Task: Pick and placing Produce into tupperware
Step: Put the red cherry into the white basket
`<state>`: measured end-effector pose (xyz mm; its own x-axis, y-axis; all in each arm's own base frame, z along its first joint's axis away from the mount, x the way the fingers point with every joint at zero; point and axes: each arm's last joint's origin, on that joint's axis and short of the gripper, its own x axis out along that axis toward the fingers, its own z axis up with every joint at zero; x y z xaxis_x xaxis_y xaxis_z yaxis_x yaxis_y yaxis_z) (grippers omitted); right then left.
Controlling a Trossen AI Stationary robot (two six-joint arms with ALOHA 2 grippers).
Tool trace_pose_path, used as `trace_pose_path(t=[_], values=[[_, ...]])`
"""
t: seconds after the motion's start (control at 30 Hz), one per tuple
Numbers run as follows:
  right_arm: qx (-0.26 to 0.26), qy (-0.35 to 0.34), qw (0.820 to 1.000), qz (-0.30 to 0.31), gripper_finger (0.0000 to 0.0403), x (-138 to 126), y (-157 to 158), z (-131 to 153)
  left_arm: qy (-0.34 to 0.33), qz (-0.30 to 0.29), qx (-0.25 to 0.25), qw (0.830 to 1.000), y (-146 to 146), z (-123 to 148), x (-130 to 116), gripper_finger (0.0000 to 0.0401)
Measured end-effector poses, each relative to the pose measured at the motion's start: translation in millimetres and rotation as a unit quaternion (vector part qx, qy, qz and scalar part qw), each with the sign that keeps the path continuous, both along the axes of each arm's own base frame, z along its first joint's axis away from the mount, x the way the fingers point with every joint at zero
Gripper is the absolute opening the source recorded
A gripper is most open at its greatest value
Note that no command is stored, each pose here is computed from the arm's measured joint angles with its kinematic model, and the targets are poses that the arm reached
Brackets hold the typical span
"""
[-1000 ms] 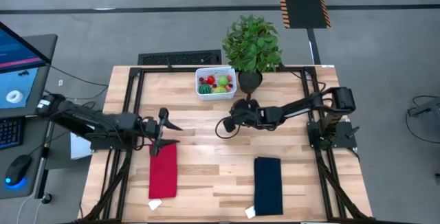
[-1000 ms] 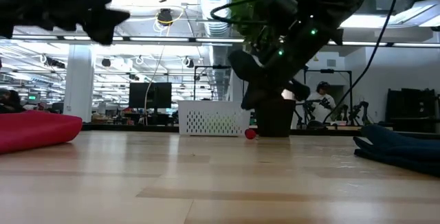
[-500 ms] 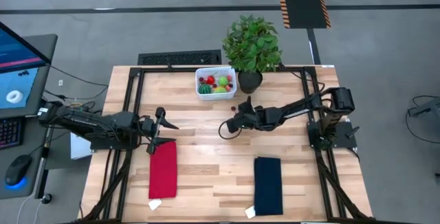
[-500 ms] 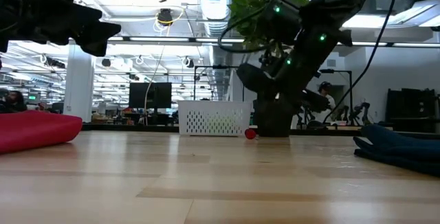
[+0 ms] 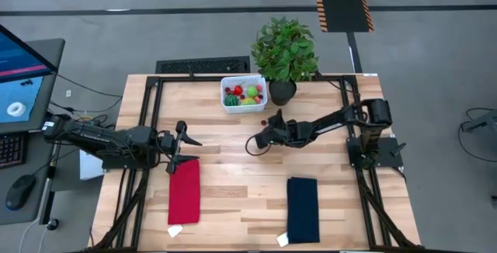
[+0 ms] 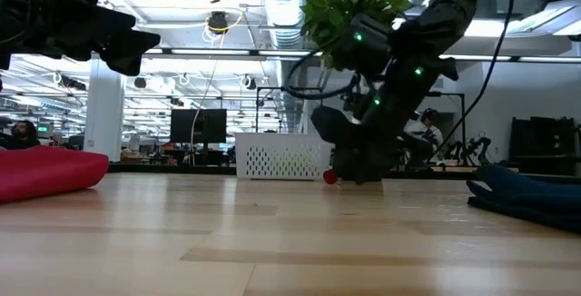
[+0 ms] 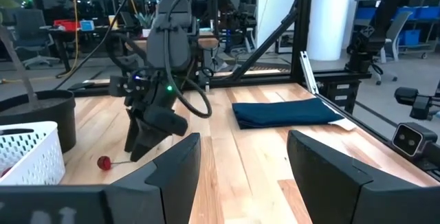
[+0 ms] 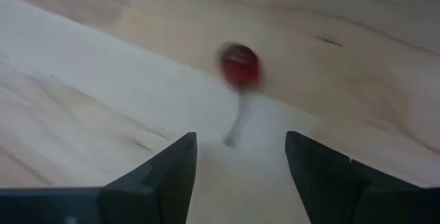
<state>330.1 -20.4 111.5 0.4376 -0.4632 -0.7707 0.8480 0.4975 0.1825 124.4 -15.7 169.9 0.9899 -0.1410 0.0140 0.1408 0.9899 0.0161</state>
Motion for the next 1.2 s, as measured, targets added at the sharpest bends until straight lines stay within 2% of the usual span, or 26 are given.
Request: trace_pose_path(t=[0.1,0.47,0.6,0.8,0.97,1.07,1.2], values=[[-0.006,-0.009,1.0,0.008,0.0234,8,-3,-5,0.001,0.0,0.0,1.0,0,0,0,0.0209],[-0.012,0.041,0.999,0.015,0.0183,29,-8,-12,0.002,0.0,-0.006,1.0,0,-1,0,0.021],[-0.006,0.055,0.998,0.015,0.0132,29,-9,-11,0.003,-0.004,-0.007,1.0,0,-1,0,0.021],[0.02,0.079,0.997,0.005,0.0021,24,-17,-11,0.004,-0.014,-0.012,1.0,-1,-1,0,0.021],[0.015,0.083,0.996,0.011,0.0013,24,-14,-11,0.004,-0.013,-0.013,1.0,-1,-1,0,0.021],[-0.011,0.08,0.996,0.041,0.0011,25,-4,-3,0.005,-0.012,-0.016,1.0,-1,-1,0,0.021],[-0.01,0.054,0.994,0.09,0.0011,28,17,17,0.005,0.012,-0.022,1.0,1,-1,0,0.021]])
